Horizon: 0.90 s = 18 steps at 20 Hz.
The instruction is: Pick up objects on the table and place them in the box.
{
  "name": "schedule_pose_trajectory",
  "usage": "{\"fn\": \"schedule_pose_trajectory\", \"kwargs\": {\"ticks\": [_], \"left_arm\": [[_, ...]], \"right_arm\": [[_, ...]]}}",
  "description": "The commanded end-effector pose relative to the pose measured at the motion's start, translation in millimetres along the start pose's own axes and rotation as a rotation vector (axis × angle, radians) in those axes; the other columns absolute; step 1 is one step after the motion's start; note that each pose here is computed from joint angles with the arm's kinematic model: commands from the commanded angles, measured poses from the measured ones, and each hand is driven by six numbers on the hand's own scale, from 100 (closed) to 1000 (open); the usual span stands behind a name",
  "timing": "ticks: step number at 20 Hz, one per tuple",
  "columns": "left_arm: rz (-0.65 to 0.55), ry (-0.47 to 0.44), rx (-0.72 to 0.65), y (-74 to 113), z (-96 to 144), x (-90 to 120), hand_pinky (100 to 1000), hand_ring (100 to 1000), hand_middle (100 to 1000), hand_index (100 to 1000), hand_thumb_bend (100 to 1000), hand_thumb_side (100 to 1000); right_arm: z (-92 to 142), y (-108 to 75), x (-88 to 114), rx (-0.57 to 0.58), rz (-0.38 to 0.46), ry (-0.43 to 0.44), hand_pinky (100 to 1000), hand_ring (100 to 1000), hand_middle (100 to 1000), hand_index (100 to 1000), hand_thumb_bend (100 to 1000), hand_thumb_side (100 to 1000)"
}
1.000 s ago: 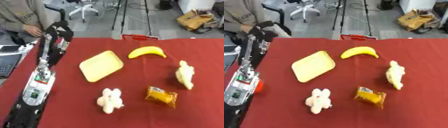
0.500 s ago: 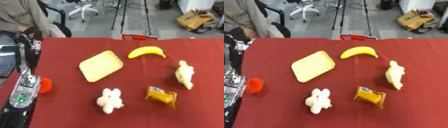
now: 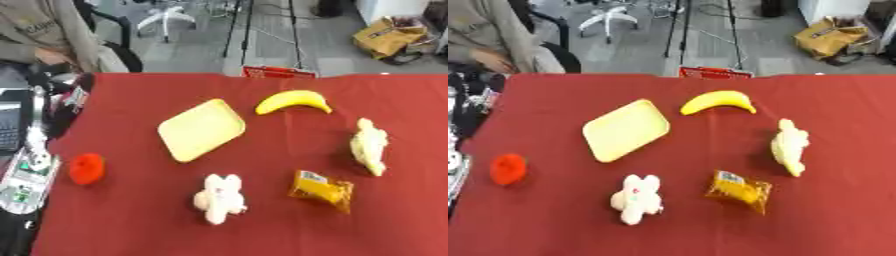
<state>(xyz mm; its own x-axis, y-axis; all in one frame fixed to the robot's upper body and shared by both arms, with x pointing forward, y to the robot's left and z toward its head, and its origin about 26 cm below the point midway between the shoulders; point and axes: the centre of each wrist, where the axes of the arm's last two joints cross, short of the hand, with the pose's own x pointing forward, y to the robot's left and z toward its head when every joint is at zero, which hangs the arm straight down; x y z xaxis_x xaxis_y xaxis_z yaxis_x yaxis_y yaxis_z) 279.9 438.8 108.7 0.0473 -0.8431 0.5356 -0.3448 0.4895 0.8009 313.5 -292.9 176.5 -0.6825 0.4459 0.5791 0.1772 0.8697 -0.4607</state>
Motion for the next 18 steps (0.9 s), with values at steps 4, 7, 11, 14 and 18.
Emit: {"fn": "schedule_pose_trajectory", "kwargs": {"ticks": [4,7,11,14,18], "left_arm": [[-0.424,0.088,-0.467,34.9,-6,13,777,726,765,842,928,618],[-0.519,0.207,-0.591,38.6,-2,13,774,745,774,842,984,576],[-0.579,0.317,-0.676,45.8,0,17,764,751,767,825,1000,529],[-0.621,0.373,-0.689,51.5,2,20,766,762,780,837,1000,451],[-0.653,0.467,-0.667,53.1,7,15,768,763,782,846,1000,532]], "right_arm": [[-4,-9.5,3,0.005,0.041,-0.02,751,681,846,943,395,826],[-4,-9.9,2,0.004,0.043,-0.018,751,681,846,943,395,826],[-3,-11.4,1,0.002,0.05,-0.014,751,681,846,943,395,827],[-2,-11.8,1,-0.001,0.052,-0.01,751,680,846,943,395,827],[-1,-11.6,0,0.001,0.052,-0.007,751,680,846,943,395,827]]}}
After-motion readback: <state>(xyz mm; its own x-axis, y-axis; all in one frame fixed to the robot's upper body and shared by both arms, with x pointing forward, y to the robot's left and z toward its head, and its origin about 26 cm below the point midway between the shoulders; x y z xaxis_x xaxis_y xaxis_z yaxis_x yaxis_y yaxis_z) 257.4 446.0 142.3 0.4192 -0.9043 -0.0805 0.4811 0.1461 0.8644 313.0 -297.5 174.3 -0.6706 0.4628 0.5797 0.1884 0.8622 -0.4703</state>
